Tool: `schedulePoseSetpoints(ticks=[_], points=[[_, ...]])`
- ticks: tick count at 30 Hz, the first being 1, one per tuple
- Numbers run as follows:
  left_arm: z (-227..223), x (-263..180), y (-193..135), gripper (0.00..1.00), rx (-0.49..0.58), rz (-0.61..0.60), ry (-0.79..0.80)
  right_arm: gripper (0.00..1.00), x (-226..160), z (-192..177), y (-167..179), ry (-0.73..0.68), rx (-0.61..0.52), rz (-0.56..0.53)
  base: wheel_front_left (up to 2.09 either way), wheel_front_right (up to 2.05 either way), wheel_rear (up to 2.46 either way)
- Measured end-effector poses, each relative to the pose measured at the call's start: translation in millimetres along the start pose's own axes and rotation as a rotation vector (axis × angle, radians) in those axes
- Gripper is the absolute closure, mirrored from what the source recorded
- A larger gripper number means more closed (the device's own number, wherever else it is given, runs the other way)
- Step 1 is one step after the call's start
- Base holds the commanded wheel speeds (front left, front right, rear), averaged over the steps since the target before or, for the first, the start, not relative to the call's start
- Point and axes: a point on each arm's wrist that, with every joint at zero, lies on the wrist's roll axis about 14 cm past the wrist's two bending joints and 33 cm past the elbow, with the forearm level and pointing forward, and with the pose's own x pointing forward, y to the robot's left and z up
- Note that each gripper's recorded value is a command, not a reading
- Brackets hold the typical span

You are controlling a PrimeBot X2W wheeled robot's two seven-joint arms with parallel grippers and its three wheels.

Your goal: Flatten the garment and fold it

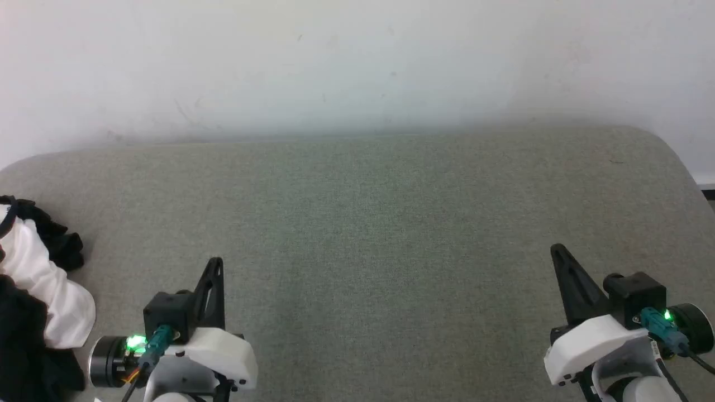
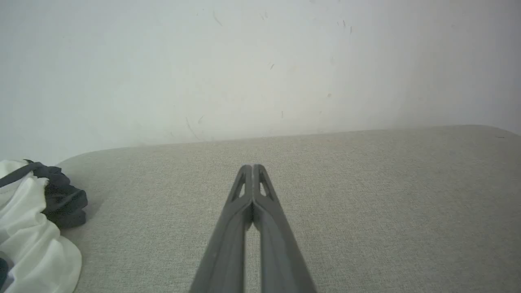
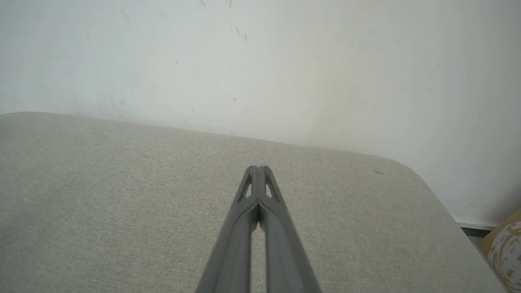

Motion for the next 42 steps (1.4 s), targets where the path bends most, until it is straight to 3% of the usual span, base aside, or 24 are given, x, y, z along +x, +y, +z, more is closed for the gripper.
schedulePoseSetpoints(ticks=[40,41,42], points=[[0.0,0.0,0.0,1.00,0.000,0.000,0.000,1.00,0.0,0.1,0.0,0.000,0.000,0.000,0.00,0.00,0.00],[-0.1,0.0,0.0,0.00,0.000,0.000,0.000,0.00,0.0,-0.1,0.0,0.000,0.000,0.000,0.00,0.00,0.00],[0.0,0.0,-0.1,0.00,0.000,0.000,0.000,0.00,-0.1,-0.2,-0.1,0.001,0.000,0.000,0.00,0.00,0.00]])
